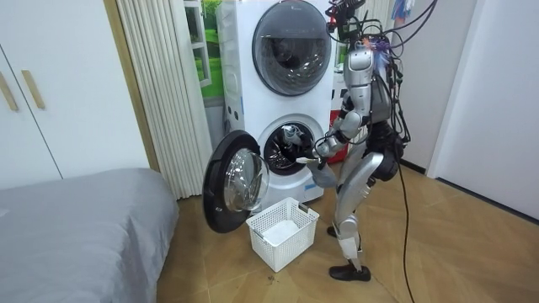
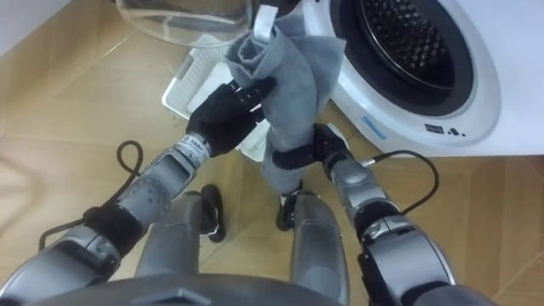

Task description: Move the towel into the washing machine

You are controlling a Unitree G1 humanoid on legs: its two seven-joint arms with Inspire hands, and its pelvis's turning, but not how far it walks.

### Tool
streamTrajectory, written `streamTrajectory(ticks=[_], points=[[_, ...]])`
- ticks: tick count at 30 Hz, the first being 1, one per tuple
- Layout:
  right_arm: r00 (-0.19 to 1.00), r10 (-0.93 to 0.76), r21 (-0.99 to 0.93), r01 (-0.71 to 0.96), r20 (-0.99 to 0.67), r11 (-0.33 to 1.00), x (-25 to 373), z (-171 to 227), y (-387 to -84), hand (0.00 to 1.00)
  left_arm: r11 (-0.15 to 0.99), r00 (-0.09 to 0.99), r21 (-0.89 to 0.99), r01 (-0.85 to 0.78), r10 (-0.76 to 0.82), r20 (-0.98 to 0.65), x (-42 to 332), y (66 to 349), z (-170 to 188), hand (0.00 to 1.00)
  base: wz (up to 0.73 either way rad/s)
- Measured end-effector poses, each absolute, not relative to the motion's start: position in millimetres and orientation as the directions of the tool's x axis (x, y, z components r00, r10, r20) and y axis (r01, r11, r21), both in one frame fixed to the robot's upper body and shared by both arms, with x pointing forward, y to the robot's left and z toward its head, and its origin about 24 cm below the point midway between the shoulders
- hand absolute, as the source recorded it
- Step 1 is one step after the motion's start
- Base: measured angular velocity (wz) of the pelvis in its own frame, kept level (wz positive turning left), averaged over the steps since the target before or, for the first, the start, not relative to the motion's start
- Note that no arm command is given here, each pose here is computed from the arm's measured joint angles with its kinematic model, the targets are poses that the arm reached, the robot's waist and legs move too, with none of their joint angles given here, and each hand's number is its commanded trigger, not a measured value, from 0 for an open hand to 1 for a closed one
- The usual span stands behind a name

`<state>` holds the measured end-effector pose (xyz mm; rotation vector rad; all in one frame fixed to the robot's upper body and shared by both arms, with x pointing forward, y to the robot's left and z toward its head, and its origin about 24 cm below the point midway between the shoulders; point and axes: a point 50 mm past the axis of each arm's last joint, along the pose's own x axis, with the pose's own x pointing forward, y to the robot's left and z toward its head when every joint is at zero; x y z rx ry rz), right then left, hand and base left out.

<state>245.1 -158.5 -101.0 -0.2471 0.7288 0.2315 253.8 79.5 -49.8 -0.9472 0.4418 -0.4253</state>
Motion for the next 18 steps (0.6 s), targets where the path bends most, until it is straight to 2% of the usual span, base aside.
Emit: streamTrajectory(ticks=[6, 7, 8, 15, 18], points=[[0.709, 0.114, -0.156, -0.304, -0.696, 0.94, 241.4, -103.7, -159.6, 1.0, 0.503, 0.828, -0.857, 0.114, -0.525, -0.199, 251.5, 83.6, -54.4, 1.0, 0.0], [0.705, 0.112, -0.159, -0.307, -0.701, 0.938, 240.4, -104.3, -160.1, 1.0, 0.497, 0.825, -0.862, 0.098, -0.525, -0.208, 250.1, 83.9, -56.4, 0.21, 0.0], [0.701, 0.11, -0.162, -0.31, -0.704, 0.937, 238.3, -105.4, -160.5, 1.0, 0.488, 0.825, -0.869, 0.08, -0.523, -0.217, 247.4, 84.8, -58.8, 0.0, 0.0], [0.675, 0.066, -0.189, -0.296, -0.735, 0.936, 222.1, -115.6, -163.3, 1.0, 0.481, 0.831, -0.876, -0.034, -0.473, -0.292, 232.4, 96.9, -76.9, 0.0, 0.0], [0.665, 0.025, -0.202, -0.262, -0.746, 0.944, 215.2, -119.6, -168.2, 1.0, 0.463, 0.857, -0.876, -0.136, -0.389, -0.339, 229.8, 114.0, -86.5, 0.0, 0.0]])
